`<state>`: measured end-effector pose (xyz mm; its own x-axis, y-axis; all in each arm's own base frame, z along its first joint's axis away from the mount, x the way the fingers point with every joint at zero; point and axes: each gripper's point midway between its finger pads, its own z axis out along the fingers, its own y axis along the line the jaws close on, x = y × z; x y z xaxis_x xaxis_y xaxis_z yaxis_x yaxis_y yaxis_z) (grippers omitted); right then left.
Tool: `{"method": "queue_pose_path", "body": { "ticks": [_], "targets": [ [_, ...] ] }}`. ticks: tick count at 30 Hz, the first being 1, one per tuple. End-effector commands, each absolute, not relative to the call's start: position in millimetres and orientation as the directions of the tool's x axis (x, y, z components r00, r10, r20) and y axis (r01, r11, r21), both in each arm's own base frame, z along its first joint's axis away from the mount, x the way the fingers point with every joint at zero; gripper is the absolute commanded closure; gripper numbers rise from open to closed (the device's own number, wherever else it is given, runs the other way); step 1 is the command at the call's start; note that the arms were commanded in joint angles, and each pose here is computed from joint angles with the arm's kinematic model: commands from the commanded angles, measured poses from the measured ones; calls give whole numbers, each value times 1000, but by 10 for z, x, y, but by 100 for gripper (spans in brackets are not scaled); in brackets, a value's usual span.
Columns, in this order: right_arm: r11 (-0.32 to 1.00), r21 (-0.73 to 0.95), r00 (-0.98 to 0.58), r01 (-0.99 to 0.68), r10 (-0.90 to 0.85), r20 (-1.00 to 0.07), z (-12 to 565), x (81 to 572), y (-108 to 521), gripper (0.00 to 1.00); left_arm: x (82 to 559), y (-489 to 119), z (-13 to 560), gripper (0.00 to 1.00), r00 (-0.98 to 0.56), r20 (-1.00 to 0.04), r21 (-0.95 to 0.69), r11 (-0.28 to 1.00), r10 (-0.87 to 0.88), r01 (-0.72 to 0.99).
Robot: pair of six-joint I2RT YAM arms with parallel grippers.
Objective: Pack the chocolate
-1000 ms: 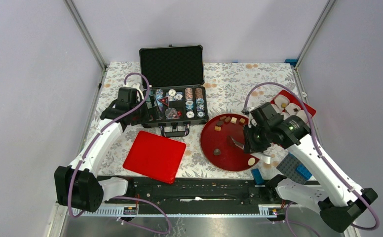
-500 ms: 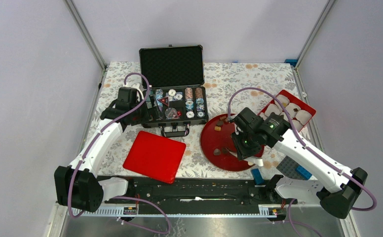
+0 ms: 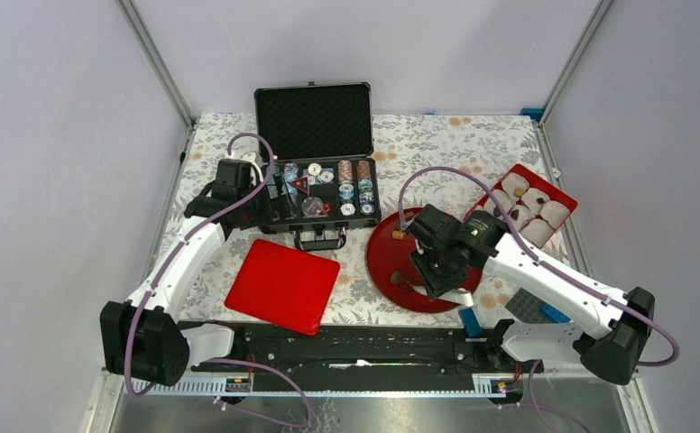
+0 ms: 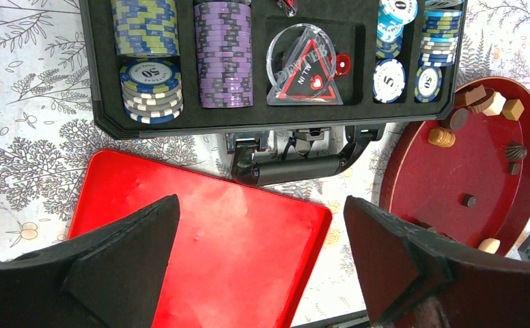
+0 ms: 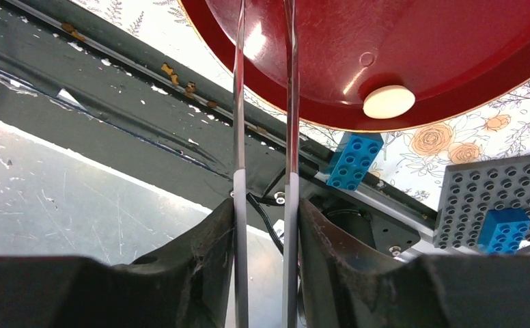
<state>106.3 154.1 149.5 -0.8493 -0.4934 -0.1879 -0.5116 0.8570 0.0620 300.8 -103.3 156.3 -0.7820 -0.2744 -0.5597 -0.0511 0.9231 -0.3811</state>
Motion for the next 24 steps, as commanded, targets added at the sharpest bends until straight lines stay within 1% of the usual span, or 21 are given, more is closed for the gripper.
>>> {"method": "queue_pose_path", "body": {
  "ticks": [1,9,17,24],
  "targets": [
    [851,19,-828,-525,-506,-242,1600,1187,1595,56,3100,-1020,1668,1,-751,-608,-365,931,-259,-26],
    [822,-22,-796,-569,-558,-235,1520,1261,1739,55,3089,-1008,1656,1,-750,-609,-360,933,-257,-27],
    [805,-75,-767,-588,-584,-266,1519,1417,1861,52,3095,-1006,1660,1,-749,-611,-358,933,-256,-27],
    [803,-78,-764,-591,-589,-264,1466,1443,1898,52,3089,-991,1656,1,-747,-614,-352,935,-255,-30]
  ]
}}
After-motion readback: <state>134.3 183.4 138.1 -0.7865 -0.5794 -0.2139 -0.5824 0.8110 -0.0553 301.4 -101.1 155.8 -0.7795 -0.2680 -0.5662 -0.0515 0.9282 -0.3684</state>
